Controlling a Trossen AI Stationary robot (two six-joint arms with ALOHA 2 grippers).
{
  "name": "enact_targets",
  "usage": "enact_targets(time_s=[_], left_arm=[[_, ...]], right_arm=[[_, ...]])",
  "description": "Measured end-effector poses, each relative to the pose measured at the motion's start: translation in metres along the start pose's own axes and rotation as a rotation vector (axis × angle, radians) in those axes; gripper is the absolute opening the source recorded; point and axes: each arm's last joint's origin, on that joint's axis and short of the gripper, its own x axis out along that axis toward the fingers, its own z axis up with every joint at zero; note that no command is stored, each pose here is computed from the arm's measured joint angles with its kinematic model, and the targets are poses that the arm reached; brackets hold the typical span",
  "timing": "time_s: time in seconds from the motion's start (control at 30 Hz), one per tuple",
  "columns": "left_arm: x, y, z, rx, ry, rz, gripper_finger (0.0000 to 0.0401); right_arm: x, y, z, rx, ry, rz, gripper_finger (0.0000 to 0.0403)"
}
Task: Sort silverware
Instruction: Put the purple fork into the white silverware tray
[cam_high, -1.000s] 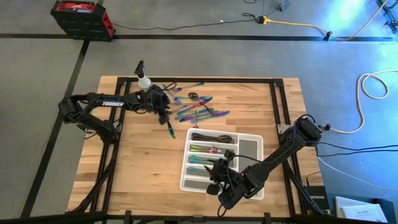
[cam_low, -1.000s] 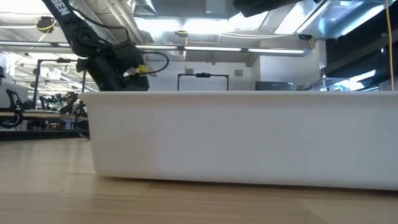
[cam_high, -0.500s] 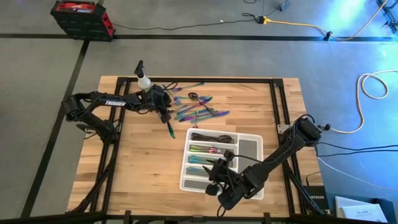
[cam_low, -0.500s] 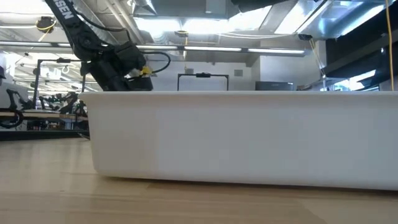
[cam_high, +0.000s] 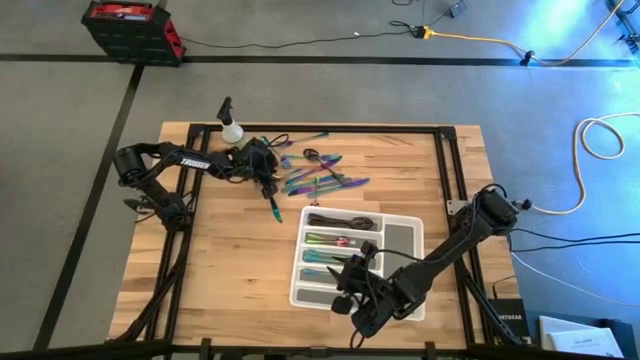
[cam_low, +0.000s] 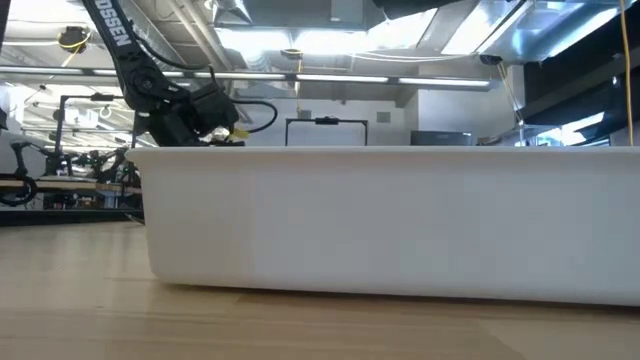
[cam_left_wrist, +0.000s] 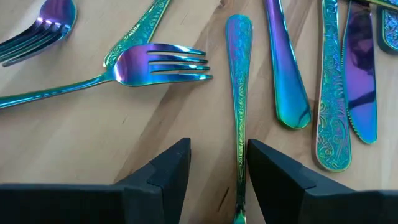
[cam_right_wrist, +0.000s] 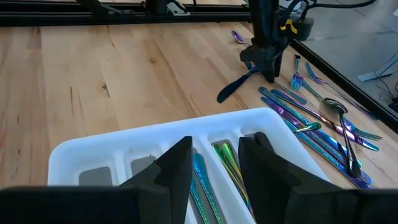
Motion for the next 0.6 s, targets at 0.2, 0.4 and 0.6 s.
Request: enact_targets(time_s=[0.2, 0.4, 0.6], left_arm=[[0.0018, -0.0009, -0.0009, 0.001, 0.007, -0.002, 0.0139], [0.0016, -0.0026, 0.0012, -0.004, -0.003, -0.006, 0.0085], [0.0019, -0.0024, 0.0027, -0.048, -0.023, -0.010, 0.0048]], right_arm=[[0.0000, 0.0000, 0.0001, -0.015, -0.001, 0.000, 0.0115], [0.0000, 0.0000, 0.0000, -0.015, 0.000, 0.000, 0.0115], [0.0000, 0.0000, 0.0000, -0.016, -0.001, -0.001, 0.0115]])
